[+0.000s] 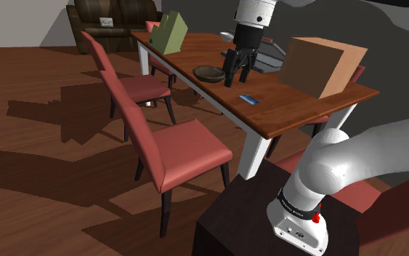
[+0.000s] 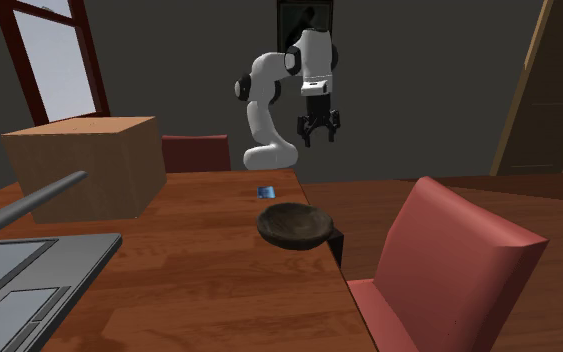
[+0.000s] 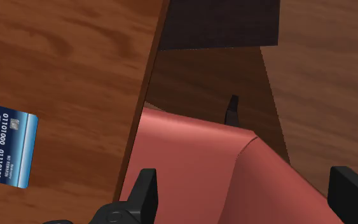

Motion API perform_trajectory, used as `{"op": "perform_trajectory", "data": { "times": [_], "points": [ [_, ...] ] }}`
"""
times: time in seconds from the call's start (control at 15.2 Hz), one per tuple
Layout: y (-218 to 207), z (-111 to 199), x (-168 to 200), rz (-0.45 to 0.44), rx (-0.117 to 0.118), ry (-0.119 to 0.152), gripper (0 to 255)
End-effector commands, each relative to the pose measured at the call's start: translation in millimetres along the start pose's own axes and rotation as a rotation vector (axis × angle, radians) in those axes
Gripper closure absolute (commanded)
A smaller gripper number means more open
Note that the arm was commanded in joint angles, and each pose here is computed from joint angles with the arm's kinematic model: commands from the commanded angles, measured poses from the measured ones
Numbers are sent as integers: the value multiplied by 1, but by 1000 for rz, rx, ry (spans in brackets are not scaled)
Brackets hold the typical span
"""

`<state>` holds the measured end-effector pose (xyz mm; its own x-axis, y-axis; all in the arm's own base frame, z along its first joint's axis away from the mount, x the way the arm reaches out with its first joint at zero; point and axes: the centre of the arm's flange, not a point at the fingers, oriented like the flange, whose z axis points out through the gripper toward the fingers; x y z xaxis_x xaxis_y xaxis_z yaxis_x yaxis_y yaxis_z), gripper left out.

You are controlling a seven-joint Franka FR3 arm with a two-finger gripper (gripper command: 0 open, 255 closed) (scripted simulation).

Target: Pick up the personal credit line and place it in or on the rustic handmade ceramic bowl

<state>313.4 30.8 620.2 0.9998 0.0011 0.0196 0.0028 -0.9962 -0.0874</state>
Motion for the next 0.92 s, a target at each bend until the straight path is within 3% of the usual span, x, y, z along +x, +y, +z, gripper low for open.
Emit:
{"op": "perform_trajectory", "data": {
  "times": [0.0,0.86],
  "points": [
    [0,0,0,0,0,0,0],
    [134,69,-41,206,-137,433,0]
  ]
}}
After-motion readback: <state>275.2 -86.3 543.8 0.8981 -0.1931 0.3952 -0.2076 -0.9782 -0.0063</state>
